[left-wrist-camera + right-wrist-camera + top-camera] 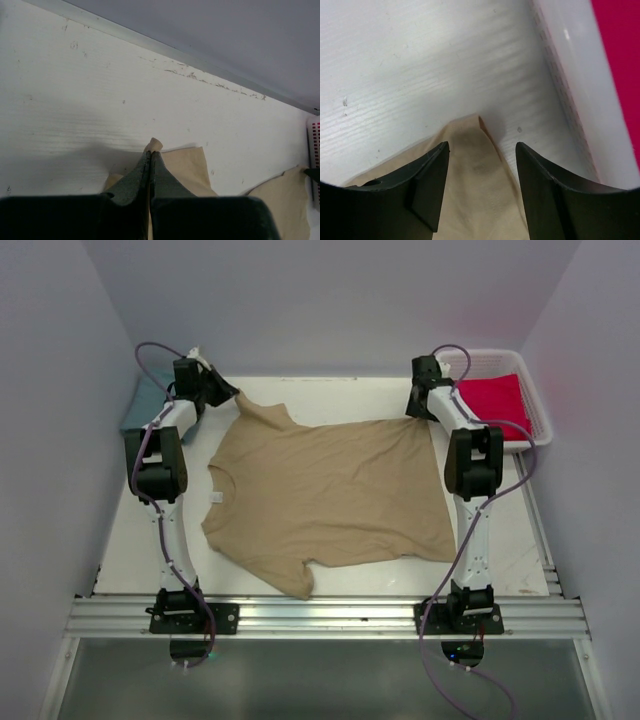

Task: Fold and stack the t-shirts
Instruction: Grap the side of the flattened tshirt furthest away from the robot with both arms

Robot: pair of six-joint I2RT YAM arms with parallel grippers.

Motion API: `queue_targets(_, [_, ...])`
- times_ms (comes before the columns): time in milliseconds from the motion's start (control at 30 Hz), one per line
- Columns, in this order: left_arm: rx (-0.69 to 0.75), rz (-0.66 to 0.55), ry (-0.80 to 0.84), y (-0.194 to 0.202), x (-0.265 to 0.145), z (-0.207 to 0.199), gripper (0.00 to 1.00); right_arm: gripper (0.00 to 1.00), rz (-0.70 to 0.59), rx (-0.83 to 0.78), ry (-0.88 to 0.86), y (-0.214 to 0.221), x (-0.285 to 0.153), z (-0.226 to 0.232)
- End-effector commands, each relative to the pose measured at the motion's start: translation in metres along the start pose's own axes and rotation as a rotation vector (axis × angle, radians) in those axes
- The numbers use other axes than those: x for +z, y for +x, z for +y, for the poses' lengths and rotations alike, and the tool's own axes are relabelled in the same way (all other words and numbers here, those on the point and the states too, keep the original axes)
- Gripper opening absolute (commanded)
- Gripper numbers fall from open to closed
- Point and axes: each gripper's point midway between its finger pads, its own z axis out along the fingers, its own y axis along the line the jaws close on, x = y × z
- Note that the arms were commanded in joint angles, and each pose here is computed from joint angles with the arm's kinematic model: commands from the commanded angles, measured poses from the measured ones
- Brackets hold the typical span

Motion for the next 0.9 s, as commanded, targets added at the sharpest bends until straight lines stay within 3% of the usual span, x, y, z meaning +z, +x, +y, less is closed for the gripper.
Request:
queue_targets(0, [0.011, -0.063, 0.050, -0.023, -0.009, -0.013, 0.00, 0.59, -0.109, 0.057, 0.020, -0.041, -0.034, -0.018])
queue_targets(300, [0.006, -0.063, 0.054, -0.023, -0.009, -0.012, 0.00, 0.53, -0.094, 0.041, 0.015, -0.048, -0.014, -0.004])
queue_targets(867, [-0.002, -0.054, 0.047, -0.019, -0.008, -0.008, 0.00, 0.47, -0.010, 0.039, 0.023, -0.007, 0.018, 0.000])
